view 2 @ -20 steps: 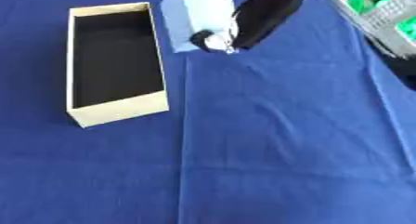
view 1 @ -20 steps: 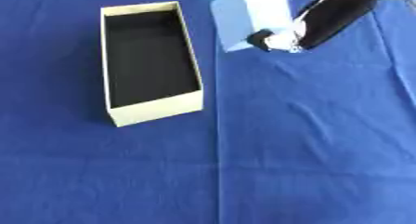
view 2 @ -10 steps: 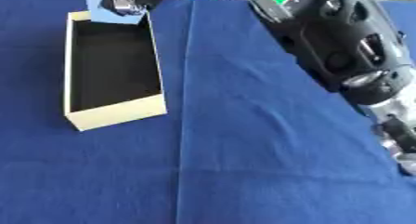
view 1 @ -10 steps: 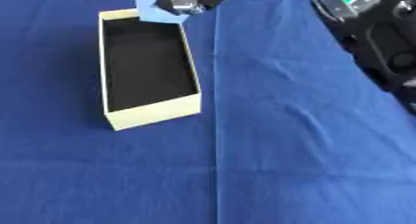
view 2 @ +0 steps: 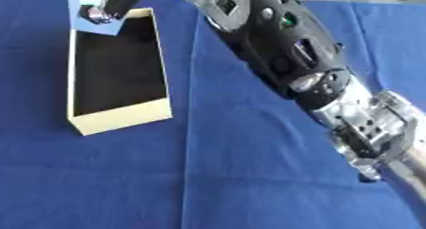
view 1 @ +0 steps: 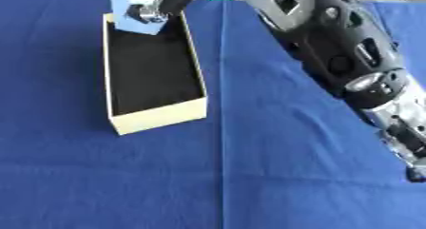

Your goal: Pick up objects on the table and place them in the box.

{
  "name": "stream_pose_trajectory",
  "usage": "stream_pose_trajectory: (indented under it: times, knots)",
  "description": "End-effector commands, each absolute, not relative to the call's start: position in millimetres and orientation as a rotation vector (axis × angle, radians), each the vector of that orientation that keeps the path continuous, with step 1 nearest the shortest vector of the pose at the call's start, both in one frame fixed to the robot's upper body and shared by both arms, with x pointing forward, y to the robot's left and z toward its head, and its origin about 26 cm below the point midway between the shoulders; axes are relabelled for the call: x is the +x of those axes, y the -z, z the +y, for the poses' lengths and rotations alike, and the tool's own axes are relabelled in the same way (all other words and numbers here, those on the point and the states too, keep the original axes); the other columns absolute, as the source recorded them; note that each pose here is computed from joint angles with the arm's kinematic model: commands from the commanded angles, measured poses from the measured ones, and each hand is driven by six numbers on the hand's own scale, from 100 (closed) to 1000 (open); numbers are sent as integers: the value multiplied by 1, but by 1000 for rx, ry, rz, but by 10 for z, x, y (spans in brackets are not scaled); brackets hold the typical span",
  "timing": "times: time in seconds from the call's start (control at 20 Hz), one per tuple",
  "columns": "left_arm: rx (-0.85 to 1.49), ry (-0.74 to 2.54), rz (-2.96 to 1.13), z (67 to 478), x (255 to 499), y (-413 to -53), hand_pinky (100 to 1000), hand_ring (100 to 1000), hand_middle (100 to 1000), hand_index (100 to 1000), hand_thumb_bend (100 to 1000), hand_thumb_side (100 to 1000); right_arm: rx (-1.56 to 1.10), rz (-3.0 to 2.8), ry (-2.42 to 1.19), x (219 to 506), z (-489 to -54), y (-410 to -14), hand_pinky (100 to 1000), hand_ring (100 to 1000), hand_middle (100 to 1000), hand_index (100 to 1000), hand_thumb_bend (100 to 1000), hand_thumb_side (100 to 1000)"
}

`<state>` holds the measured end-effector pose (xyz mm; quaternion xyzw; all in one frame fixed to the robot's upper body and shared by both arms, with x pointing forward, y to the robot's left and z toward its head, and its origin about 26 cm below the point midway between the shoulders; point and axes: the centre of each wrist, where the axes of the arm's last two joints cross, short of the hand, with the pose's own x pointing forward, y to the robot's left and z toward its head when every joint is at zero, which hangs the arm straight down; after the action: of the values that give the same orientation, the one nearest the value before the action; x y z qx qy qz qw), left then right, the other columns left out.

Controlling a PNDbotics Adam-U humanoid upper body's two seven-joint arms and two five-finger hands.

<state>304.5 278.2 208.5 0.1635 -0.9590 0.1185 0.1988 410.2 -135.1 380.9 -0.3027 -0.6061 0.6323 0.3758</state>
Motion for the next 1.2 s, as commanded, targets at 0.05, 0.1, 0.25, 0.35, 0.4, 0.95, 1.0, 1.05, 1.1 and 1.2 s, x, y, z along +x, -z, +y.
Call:
stream_pose_trajectory:
  times: [0.05, 0.1, 0.25, 0.35, 0.4, 0.95, 1.0, 1.05, 1.1, 1.2]
  knots:
    - [447, -321, -2717, 2774, 3019, -2171, 482, 741, 608, 738, 100, 682, -814, -1521, -1613, 4184, -1355, -3764, 718, 763, 544, 602, 100, 430]
    - [448, -322, -2716, 2776, 3019, -2169, 482, 742, 608, 737, 100, 683, -817, -1504, -1611, 4216, -1372, -3721, 718, 763, 544, 602, 100, 429]
    - [451, -326, -2714, 2778, 3018, -2166, 482, 742, 608, 737, 100, 683, -818, -1467, -1614, 4287, -1417, -3624, 717, 763, 544, 601, 100, 430]
    - [451, -327, -2714, 2777, 3018, -2165, 482, 742, 608, 737, 100, 683, -813, -1449, -1623, 4316, -1436, -3574, 718, 764, 546, 602, 100, 436]
    - [451, -327, -2714, 2776, 3018, -2166, 482, 742, 608, 737, 100, 682, -809, -1441, -1627, 4328, -1442, -3550, 721, 767, 553, 608, 100, 442]
    - [450, -329, -2707, 2775, 3016, -2154, 482, 743, 608, 737, 100, 683, -798, -1327, -1779, 4367, -1412, -3434, 826, 922, 892, 979, 100, 669]
    - [450, -329, -2706, 2775, 3016, -2153, 482, 743, 608, 738, 100, 683, -815, -1318, -1792, 4365, -1412, -3439, 844, 955, 927, 1000, 254, 707]
    - [450, -328, -2706, 2776, 3016, -2152, 482, 743, 608, 738, 100, 683, -846, -1308, -1803, 4361, -1414, -3446, 852, 968, 940, 1000, 305, 716]
    - [451, -328, -2706, 2777, 3016, -2152, 482, 744, 608, 738, 100, 683, -881, -1299, -1811, 4358, -1418, -3453, 865, 983, 962, 1000, 363, 728]
    - [451, -328, -2705, 2778, 3015, -2150, 482, 744, 608, 738, 100, 683, -940, -1287, -1819, 4353, -1427, -3457, 875, 994, 981, 1000, 409, 739]
